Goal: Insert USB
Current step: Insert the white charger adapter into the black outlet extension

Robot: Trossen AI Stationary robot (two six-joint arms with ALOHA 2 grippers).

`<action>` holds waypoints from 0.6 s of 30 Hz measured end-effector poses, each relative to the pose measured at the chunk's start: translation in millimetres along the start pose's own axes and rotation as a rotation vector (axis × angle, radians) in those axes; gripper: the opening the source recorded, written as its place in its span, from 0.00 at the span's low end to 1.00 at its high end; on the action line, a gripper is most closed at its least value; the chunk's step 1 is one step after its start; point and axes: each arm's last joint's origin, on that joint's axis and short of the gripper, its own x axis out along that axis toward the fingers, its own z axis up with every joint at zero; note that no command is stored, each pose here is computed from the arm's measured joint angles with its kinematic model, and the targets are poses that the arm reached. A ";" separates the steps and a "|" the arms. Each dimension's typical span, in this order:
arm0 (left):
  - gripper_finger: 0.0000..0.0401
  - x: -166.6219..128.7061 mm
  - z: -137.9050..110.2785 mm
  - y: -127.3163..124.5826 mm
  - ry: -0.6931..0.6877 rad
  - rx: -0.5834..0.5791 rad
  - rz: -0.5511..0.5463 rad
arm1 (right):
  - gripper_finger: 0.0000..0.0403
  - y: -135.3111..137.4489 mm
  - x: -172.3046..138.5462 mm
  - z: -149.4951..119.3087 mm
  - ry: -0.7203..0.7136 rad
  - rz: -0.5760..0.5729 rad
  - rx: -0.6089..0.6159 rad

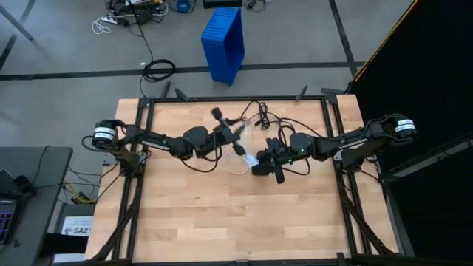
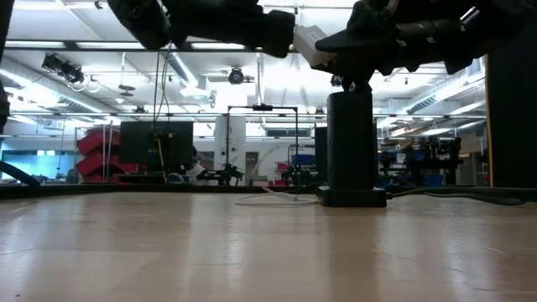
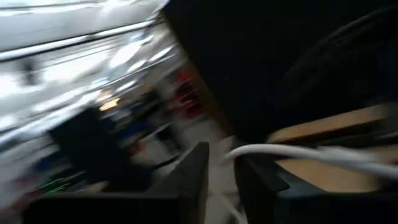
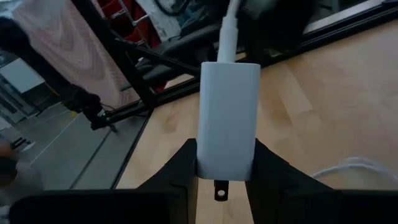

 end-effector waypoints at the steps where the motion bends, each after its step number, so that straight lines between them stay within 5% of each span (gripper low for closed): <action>1: 0.08 -3.1 2.7 3.4 0.048 0.048 0.060 | 0.17 0.2 0.0 -0.1 0.003 0.008 -0.009; 8: 0.04 -28.2 21.3 18.6 0.362 0.345 0.281 | 0.17 -2.8 -0.6 1.3 -0.002 0.000 -0.025; 13: 0.04 -50.4 23.7 4.6 0.426 0.464 0.219 | 0.17 -8.2 -1.5 2.0 -0.008 -0.034 -0.023; 18: 0.04 -72.9 4.4 -17.2 0.458 0.433 0.189 | 0.17 -13.8 -2.7 2.6 -0.003 -0.066 -0.018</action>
